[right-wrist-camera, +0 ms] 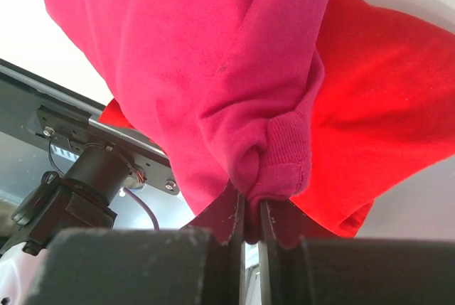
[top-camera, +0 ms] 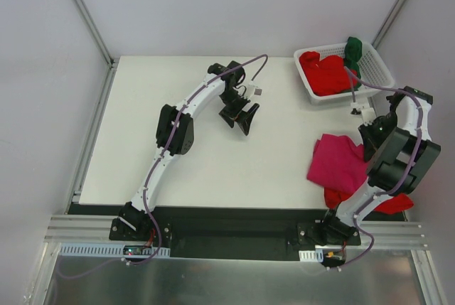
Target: Fold and stack the t-shirts
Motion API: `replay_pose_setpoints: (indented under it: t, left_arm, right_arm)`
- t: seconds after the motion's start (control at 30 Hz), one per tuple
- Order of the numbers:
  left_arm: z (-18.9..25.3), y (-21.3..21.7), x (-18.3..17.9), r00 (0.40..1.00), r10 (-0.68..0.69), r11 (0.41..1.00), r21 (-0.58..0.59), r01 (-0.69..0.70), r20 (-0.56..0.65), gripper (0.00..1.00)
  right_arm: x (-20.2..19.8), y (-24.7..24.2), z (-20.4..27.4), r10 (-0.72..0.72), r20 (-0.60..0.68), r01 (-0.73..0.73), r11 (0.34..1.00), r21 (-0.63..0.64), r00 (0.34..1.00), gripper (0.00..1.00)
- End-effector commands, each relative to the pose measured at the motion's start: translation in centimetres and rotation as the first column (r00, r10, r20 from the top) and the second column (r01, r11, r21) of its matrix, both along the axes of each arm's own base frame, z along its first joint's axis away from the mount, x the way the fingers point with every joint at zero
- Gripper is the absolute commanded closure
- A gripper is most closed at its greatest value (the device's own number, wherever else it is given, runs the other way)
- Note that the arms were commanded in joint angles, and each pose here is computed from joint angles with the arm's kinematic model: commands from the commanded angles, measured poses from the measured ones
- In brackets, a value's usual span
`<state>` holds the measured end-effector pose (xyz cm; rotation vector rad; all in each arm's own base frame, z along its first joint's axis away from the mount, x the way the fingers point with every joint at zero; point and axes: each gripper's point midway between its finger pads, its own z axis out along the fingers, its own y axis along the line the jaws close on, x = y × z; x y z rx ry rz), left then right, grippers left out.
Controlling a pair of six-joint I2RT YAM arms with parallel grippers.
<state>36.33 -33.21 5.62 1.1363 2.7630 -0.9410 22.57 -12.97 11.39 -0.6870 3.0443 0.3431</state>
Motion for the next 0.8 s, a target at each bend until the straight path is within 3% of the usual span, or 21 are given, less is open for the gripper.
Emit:
replay_pose_setpoints:
  t: [0.0, 0.23, 0.53, 0.77]
  left_arm:
    - [2.9, -0.8, 0.0, 0.997, -0.032, 0.999, -0.040, 0.035, 0.069, 0.01]
    - [2.9, -1.0, -0.3, 0.997, -0.042, 0.998, -0.035, 0.044, 0.072, 0.01]
    - [2.2, -1.2, -0.3, 0.998, -0.041, 0.998, -0.035, 0.043, 0.057, 0.01]
    - [4.1, -6.0, -0.6, 0.994, -0.059, 0.982, -0.174, 0.075, 0.093, 0.05]
  right_arm:
    - [-5.9, 3.2, 3.7, -0.007, -0.271, 0.053, 0.985, 0.163, 0.963, 0.99]
    - [-3.6, 4.3, 4.9, -0.035, -0.147, 0.069, 0.972, 0.227, 0.988, 0.99]
    - [-3.2, 6.4, 6.9, 0.032, 0.053, -0.046, 0.956, 0.290, 0.998, 0.99]
    - [-4.8, 7.5, 5.8, 0.038, -0.006, -0.033, 0.945, 0.326, 0.999, 0.99]
